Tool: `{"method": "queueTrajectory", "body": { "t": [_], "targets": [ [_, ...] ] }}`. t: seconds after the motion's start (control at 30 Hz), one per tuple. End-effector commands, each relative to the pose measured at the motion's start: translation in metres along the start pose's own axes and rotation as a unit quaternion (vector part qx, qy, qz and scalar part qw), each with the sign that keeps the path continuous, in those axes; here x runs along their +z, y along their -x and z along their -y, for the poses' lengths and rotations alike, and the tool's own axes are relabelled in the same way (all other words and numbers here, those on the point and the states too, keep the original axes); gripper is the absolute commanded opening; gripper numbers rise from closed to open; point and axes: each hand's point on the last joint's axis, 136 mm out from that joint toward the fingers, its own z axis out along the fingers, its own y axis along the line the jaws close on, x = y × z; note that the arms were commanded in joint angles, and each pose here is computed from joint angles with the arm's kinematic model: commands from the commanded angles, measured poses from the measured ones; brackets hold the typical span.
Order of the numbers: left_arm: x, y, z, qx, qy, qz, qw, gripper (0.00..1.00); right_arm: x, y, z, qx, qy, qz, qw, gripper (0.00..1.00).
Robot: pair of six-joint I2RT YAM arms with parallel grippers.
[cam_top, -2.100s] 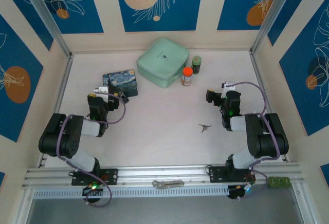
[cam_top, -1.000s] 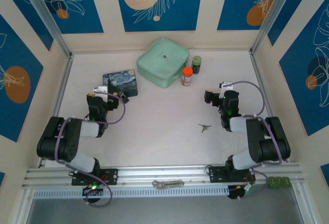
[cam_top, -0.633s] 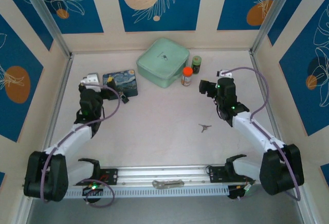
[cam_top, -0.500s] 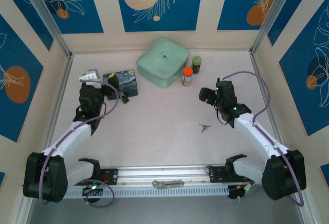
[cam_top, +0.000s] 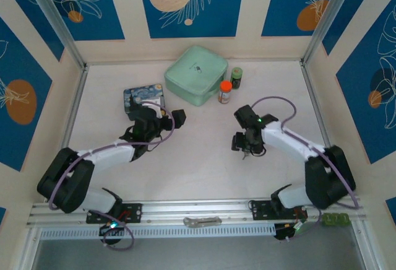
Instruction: Unlock the padlock with the key
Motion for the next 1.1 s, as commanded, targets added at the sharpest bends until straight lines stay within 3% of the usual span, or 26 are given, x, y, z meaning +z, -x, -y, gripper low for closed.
{"method": "queueTrajectory", "body": {
  "t": [0.0,0.13,0.5,0.77,0.9,1.07],
  "targets": [
    [0.005,0.011,0.032,-0.024,-0.066,0.005,0.998,1.0,0.0,0.0,0.016,-0.039,-0.087,-0.034,0.995,0.56],
    [0.005,0.009,0.031,-0.026,-0.064,0.005,0.998,1.0,0.009,0.004,0.021,-0.075,-0.13,-0.043,0.988,0.53],
    [-0.005,0.007,0.021,-0.02,-0.041,0.01,0.999,1.0,0.039,-0.022,0.005,-0.066,-0.05,-0.098,0.992,0.51],
    [-0.012,0.004,0.012,-0.028,-0.028,0.015,0.999,1.0,0.036,-0.048,-0.002,-0.065,-0.03,-0.112,0.991,0.51],
    [-0.011,0.004,0.014,-0.027,-0.03,0.014,0.999,1.0,0.031,-0.06,-0.024,-0.061,0.003,-0.12,0.991,0.51],
    [-0.011,0.005,0.014,-0.029,-0.032,0.018,0.999,1.0,0.021,-0.055,-0.037,-0.066,0.008,-0.105,0.992,0.5]
  ]
}}
